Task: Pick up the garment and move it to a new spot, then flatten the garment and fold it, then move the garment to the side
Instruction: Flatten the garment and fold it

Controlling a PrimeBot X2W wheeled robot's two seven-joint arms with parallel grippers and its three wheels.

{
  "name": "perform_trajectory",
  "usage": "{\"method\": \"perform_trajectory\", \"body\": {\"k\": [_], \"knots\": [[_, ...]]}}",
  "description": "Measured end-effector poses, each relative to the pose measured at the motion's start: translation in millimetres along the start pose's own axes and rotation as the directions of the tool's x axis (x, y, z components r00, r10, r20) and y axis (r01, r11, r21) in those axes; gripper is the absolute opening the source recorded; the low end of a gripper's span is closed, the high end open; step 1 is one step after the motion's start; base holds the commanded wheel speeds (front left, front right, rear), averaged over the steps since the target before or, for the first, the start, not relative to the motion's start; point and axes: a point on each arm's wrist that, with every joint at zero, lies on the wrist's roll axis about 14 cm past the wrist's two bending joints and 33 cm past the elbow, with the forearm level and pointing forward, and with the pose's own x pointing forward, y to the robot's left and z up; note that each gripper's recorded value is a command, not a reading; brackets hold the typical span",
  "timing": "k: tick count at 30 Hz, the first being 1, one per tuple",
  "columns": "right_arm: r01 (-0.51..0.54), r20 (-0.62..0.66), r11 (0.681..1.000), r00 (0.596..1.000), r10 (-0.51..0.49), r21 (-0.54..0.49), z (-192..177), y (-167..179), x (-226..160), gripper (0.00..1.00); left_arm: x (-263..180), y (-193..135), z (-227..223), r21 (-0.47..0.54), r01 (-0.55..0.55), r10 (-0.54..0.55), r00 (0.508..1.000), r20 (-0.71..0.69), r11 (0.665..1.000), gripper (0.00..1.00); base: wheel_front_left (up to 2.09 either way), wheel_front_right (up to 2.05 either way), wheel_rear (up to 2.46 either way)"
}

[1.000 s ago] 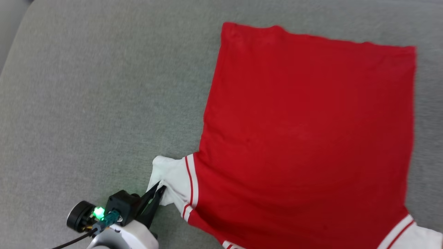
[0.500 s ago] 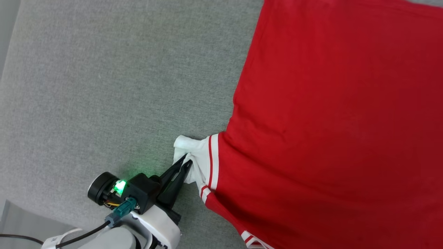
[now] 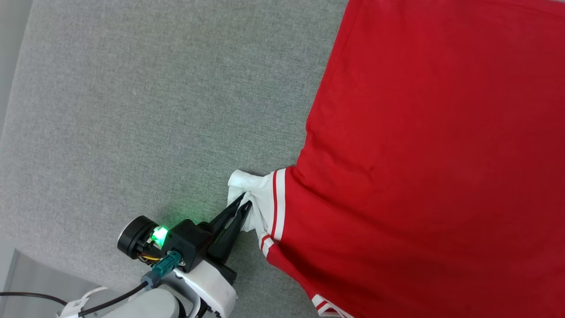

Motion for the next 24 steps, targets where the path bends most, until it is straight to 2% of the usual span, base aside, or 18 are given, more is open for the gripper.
{"method": "perform_trajectory", "body": {"k": [6,13,19,24], "knots": [[0.016,0.065,1.0,0.998,-0.015,-0.017,1.4,5.0,-27.6,0.0,-7.7,-0.4,6.8,0.004,-0.013,0.013,1.0,0.019,1.0,0.0,0.0,0.0,0.0],[0.048,0.169,0.997,0.985,-0.037,-0.056,-4.7,12.1,-84.6,0.0,-27.7,0.5,12.0,0.005,-0.035,0.035,0.999,0.035,0.999,0.0,0.0,0.0,0.0],[0.072,0.201,0.994,0.978,-0.054,-0.085,-44.0,15.3,-133.0,0.0,-41.6,-4.4,16.9,0.01,-0.024,0.023,0.998,0.053,1.0,0.0,0.0,0.0,0.0],[0.081,0.125,0.994,0.99,-0.071,-0.078,-110.7,15.2,-148.5,0.0,-43.6,-9.9,24.5,0.026,-0.002,0.0,0.997,0.075,1.0,0.0,0.0,0.0,0.0]]}}
